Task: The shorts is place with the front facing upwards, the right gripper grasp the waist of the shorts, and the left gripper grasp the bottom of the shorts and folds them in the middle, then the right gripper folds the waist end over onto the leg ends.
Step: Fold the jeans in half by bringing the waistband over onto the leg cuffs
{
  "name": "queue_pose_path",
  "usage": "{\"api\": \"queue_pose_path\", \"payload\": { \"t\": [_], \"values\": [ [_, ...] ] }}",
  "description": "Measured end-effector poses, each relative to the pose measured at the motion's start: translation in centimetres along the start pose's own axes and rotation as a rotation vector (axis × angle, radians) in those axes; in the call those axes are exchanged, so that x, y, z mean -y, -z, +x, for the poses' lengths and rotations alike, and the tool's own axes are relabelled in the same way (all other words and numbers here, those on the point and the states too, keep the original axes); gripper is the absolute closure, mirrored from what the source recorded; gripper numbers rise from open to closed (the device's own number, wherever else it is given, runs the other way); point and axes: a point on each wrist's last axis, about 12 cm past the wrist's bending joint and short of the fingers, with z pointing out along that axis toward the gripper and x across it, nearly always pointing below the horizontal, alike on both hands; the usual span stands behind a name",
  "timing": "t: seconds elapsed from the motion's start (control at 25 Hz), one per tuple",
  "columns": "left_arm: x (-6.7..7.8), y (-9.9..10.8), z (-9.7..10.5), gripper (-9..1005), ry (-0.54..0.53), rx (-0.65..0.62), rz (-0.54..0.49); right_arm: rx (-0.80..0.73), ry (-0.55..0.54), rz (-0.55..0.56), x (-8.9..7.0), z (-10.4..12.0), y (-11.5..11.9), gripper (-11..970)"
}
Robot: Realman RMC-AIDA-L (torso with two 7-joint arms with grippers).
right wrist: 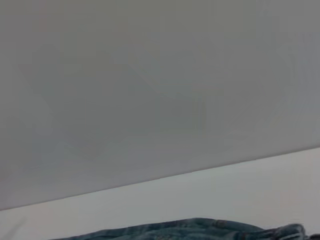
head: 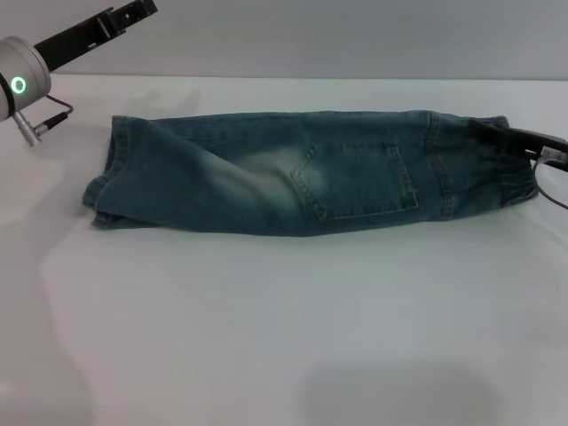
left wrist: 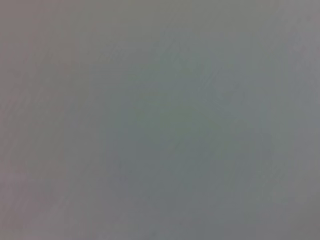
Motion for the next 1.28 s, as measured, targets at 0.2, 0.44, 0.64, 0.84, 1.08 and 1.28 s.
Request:
{"api": "queue_pose_path", "payload": {
  "t": [0.2, 0.44, 0.64, 0.84, 1.08, 1.28],
  "values": [
    [0.0, 0.0, 0.0, 164, 0.003, 0.002, 0.000, -0.001, -0.008, 0.026, 0.6, 0.3, 0.3, 448],
    [-0.1, 0.2, 0.2, 164, 0.008, -0.002, 0.002, 0.032, 0.000, 0.020, 1.3, -0.1, 1.4, 448],
    [-0.4, 0.6, 0.5, 164, 0.016, 0.004, 0.009, 0.083, 0.006, -0.061, 1.9, -2.0, 4.0, 448],
    [-0.3, 1.2, 0.8, 165, 0.003, 0.055, 0.059, 0.058, -0.059, -0.159, 2.9, -5.2, 6.8, 449],
    [0.3, 1.5, 1.8, 165, -0.054, 0.121, 0.142, -0.134, -0.040, -0.165, 3.5, -8.4, 8.4, 456],
    [1.1, 1.4, 2.7, 165, -0.091, 0.165, 0.200, -0.328, 0.076, -0.074, 3.2, -9.5, 7.8, 464]
  ]
}}
